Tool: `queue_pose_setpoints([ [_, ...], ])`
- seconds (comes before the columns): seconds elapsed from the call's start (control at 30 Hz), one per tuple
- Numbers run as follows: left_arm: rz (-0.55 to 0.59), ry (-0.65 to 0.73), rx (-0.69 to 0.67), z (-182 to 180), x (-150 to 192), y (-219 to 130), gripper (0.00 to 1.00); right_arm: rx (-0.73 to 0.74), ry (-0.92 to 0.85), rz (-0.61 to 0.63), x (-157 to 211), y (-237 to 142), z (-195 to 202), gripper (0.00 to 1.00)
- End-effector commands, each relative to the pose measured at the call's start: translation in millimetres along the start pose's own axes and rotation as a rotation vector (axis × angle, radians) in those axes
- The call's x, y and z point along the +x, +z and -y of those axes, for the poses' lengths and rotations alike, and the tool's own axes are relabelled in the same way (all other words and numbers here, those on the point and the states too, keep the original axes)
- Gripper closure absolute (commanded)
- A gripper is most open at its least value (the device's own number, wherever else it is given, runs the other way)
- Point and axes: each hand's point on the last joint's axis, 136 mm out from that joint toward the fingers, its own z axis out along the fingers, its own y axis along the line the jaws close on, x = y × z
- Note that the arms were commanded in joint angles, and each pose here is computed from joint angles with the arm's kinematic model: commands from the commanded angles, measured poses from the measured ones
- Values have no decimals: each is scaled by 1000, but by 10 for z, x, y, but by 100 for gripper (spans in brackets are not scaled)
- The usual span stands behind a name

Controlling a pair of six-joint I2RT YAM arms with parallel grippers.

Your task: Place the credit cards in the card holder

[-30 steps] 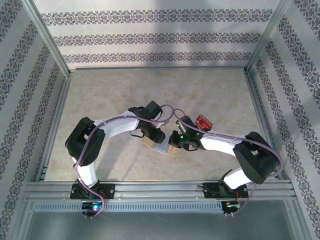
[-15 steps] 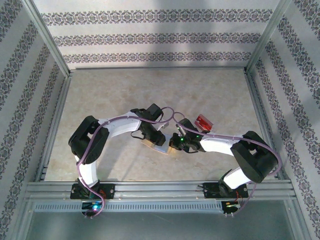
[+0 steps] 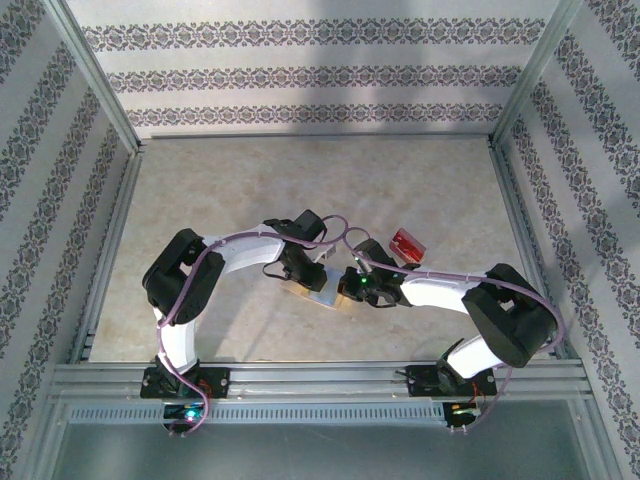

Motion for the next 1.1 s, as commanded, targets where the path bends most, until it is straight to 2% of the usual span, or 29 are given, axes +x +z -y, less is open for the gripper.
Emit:
queue_pose_setpoints([
  [0.0,-45,-19,47,86,122,90,77,30,-4,-26,102,-35,70,100],
  [0.17,-42,-37,126,193,175,96,81,8,-7,-1,54,-135,19,100],
  [0.43,-30,-57,137,171,166,79,85,-40,3,39,42,-340,-56,100],
  [0.53,-30,-56,131,166,164,66,85,-62,12,33,46,-362,-118,93],
  [0.67,-28,-65,139,168,163,81,85,-92,14,20,85,-328,-205,88],
  [0.77,-29,-61,130,156,152,78,85,-75,23,3,149,-271,-174,80],
  [1.07,-30,-73,122,118,152,86,85,-96,39,-14,191,-117,-227,80],
])
